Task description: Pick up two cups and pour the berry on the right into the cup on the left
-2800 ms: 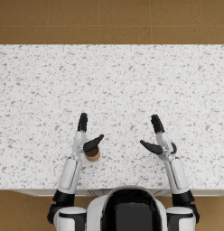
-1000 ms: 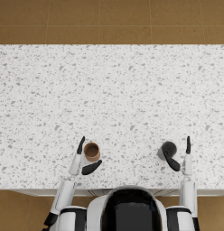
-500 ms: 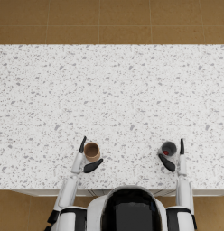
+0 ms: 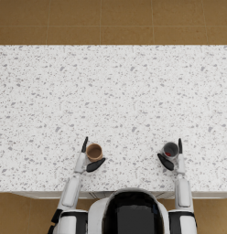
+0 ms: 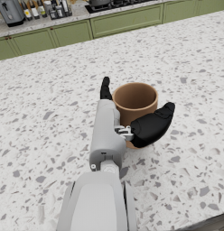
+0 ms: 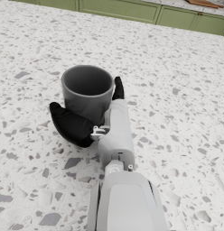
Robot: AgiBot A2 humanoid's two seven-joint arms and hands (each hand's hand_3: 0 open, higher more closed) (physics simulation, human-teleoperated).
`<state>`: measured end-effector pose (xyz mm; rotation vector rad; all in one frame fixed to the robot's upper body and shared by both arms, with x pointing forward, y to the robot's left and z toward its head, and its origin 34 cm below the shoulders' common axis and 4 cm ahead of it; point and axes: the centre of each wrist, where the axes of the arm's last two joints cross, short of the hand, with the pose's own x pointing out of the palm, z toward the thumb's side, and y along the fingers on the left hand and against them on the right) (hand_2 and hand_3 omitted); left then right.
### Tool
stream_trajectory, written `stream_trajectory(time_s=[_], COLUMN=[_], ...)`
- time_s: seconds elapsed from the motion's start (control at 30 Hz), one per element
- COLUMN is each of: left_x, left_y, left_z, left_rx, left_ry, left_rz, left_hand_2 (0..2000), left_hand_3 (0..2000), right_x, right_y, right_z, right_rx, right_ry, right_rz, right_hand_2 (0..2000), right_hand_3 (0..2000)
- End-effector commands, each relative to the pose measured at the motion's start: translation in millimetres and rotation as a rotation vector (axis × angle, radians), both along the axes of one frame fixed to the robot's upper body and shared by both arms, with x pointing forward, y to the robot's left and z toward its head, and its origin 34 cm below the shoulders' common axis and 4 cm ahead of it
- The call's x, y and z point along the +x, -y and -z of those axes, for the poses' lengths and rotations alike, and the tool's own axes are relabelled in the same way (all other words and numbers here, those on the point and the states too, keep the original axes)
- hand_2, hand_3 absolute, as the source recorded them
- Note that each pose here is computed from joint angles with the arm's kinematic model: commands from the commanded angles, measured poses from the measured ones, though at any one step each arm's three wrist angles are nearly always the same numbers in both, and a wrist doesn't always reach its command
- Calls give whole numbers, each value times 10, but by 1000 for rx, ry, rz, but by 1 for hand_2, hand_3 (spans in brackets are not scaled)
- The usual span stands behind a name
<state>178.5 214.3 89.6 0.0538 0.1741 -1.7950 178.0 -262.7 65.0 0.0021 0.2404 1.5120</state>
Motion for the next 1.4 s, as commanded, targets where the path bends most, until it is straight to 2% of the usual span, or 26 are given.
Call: stream_trajectory(time_s=[0.03,0.1,0.13,0.17,0.2,0.23,0.27,0.4,0.57,0.67,0.83,0.93,1.1,1.27,1.4], left_x=[8,7,-3,-12,-11,-9,4,32,74,115,215,235,306,395,404], left_y=[44,64,54,45,55,56,66,150,314,386,541,612,694,746,786], left_z=[119,129,139,119,89,29,-31,-261,-373,-405,-613,-619,-629,-610,-610], left_rx=[0,-4,-3,-4,-9,-15,-23,-56,-98,-119,-24,9,10,0,-8], left_ry=[-44,-49,-54,-47,-38,-16,8,97,141,155,283,300,310,300,300], left_rz=[11,15,12,12,23,27,30,54,99,111,127,140,145,142,150], left_hand_2=[0,0,1361,2000,2000,2000,2000,2000,2000,2000,2000,2000,2000,2000,2000], left_hand_3=[0,0,327,653,980,1280,1280,1280,1280,1280,1280,1280,1280,1280,1280], right_x=[8,-4,-15,-23,-13,-12,-11,-3,71,145,248,350,499,651,703], right_y=[-7,-27,-27,-27,-27,-47,-67,-167,-339,-451,-675,-768,-880,-1009,-1118], right_z=[1,57,57,27,8,-12,-52,-302,-723,-855,-1156,-1343,-1619,-1762,-1920], right_rx=[1,3,3,2,5,9,13,25,24,38,-86,-155,-281,-407,-510], right_ry=[1,-21,-22,-11,-9,-9,-1,78,257,321,459,544,657,707,763], right_rz=[-1,-9,-8,-6,-29,-69,-106,-229,-253,-275,-320,-308,-278,-255,-234], right_hand_2=[0,0,0,1361,2000,2000,2000,2000,2000,2000,2000,2000,2000,2000,2000], right_hand_3=[0,0,0,327,653,980,1280,1280,1280,1280,1280,1280,1280,1280,1280])
